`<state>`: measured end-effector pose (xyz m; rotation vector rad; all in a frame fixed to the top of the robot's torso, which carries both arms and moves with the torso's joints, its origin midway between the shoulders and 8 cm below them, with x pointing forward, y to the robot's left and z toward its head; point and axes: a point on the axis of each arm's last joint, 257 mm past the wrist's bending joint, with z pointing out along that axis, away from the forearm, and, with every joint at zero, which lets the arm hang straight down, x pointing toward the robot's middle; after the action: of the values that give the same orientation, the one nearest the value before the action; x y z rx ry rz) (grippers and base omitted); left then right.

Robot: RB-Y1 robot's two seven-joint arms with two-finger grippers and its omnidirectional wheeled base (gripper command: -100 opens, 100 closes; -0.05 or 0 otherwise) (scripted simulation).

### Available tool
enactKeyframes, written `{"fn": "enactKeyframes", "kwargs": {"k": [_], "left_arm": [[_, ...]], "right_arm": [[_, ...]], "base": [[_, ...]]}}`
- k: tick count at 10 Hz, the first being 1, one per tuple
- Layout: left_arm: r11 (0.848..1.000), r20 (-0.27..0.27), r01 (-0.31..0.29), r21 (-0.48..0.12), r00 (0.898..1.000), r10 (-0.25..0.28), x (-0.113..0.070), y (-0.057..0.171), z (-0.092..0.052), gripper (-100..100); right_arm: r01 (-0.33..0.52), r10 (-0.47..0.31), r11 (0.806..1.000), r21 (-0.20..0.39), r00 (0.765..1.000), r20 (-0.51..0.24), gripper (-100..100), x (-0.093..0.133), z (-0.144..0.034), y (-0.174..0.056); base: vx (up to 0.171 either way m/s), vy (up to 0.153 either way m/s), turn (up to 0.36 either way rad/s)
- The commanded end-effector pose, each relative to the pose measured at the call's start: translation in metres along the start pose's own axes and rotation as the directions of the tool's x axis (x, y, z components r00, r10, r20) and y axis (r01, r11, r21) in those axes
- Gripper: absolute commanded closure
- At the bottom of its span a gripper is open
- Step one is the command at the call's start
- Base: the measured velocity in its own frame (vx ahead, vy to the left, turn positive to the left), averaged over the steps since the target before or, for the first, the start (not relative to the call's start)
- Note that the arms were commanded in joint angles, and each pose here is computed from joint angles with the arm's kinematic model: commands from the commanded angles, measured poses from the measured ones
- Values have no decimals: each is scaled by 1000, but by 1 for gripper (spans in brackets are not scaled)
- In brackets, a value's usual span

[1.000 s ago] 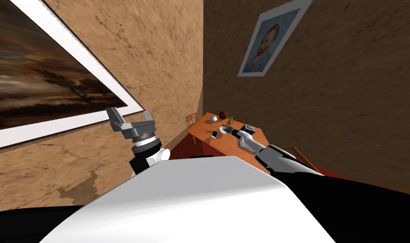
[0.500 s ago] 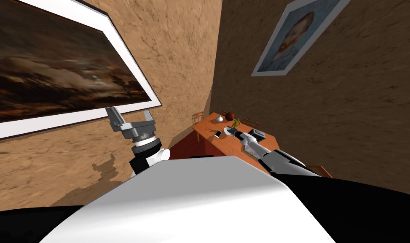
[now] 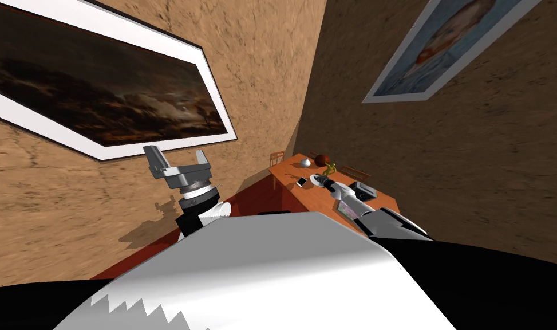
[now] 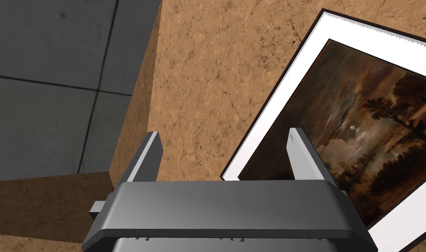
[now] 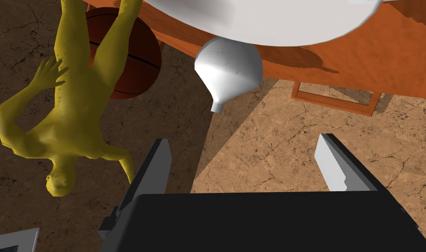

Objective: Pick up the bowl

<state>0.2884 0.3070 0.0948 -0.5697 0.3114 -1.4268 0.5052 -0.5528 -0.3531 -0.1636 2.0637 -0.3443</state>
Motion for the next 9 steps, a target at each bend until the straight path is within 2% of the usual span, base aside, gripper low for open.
{"fn": "enactKeyframes", "kwargs": {"k": [1,3,4,8,9], "left_arm": [[1000,0,0,0,1000,0,0,0,0,0],[1000,0,0,0,1000,0,0,0,0,0],[1000,0,0,0,1000,0,0,0,0,0],[1000,0,0,0,1000,0,0,0,0,0],[1000,0,0,0,1000,0,0,0,0,0]], "right_arm": [[-33,34,997,71,999,-18,-100,11,-10,-29],[-28,29,998,60,999,-15,-100,10,-9,-27],[-30,31,998,64,999,-16,100,10,-9,-28],[-30,31,998,63,999,-16,100,10,-9,-28],[-30,31,998,63,999,-16,0,10,-9,-28]], "base": [[-123,-34,387],[-74,-23,153],[-9,-3,-7],[0,0,0],[0,0,0]]}}
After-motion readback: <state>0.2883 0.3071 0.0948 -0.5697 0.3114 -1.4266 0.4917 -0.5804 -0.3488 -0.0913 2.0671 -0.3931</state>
